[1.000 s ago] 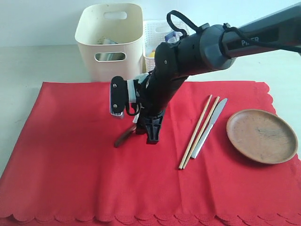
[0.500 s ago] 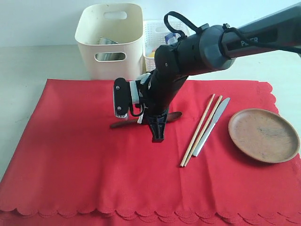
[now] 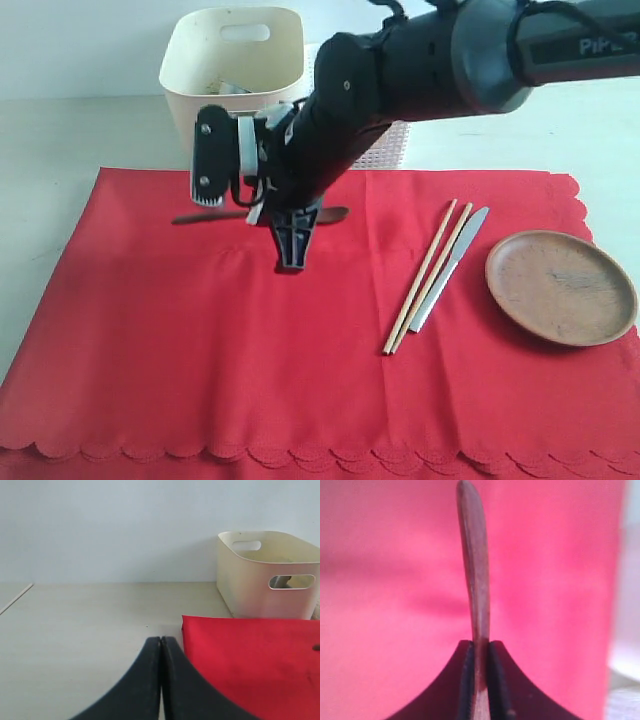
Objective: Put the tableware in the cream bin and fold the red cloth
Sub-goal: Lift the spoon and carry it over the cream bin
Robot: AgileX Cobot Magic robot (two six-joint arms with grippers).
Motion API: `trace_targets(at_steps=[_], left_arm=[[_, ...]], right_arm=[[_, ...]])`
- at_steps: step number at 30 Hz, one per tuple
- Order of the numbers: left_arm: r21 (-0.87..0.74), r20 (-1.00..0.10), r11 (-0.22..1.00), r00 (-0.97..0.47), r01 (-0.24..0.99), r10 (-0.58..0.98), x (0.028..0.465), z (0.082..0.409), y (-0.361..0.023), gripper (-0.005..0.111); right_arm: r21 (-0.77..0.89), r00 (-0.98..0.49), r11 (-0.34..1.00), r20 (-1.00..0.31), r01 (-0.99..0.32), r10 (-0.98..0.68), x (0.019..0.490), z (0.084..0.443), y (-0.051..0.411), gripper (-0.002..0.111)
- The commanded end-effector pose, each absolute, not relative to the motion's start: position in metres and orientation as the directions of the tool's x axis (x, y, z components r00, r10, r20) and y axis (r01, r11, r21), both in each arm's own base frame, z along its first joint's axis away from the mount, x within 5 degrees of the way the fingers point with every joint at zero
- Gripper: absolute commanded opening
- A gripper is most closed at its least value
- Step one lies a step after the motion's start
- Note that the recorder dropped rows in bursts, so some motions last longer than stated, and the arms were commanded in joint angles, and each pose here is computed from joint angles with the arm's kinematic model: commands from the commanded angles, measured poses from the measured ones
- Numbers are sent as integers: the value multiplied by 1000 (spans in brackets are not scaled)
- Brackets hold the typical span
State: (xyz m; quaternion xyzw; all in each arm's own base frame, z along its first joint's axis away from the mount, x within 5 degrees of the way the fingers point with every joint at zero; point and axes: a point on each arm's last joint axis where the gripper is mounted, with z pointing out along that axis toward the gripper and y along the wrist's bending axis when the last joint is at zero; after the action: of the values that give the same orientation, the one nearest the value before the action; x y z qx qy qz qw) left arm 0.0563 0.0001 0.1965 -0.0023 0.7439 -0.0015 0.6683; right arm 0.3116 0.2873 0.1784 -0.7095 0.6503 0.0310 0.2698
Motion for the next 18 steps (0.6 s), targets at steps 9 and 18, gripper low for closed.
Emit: trace_targets(at_steps=[9,18], left_arm=[[-12,-995,1000,-100,-4,-12,56,196,0,2],[-12,-995,1000,-99,-4,-12,56,196,0,2]], right_arm=[[-607,187,457,-711,-650,-678,344,244,296,0],[-400,259,750,-916,-527,-306,359,247,305,0]])
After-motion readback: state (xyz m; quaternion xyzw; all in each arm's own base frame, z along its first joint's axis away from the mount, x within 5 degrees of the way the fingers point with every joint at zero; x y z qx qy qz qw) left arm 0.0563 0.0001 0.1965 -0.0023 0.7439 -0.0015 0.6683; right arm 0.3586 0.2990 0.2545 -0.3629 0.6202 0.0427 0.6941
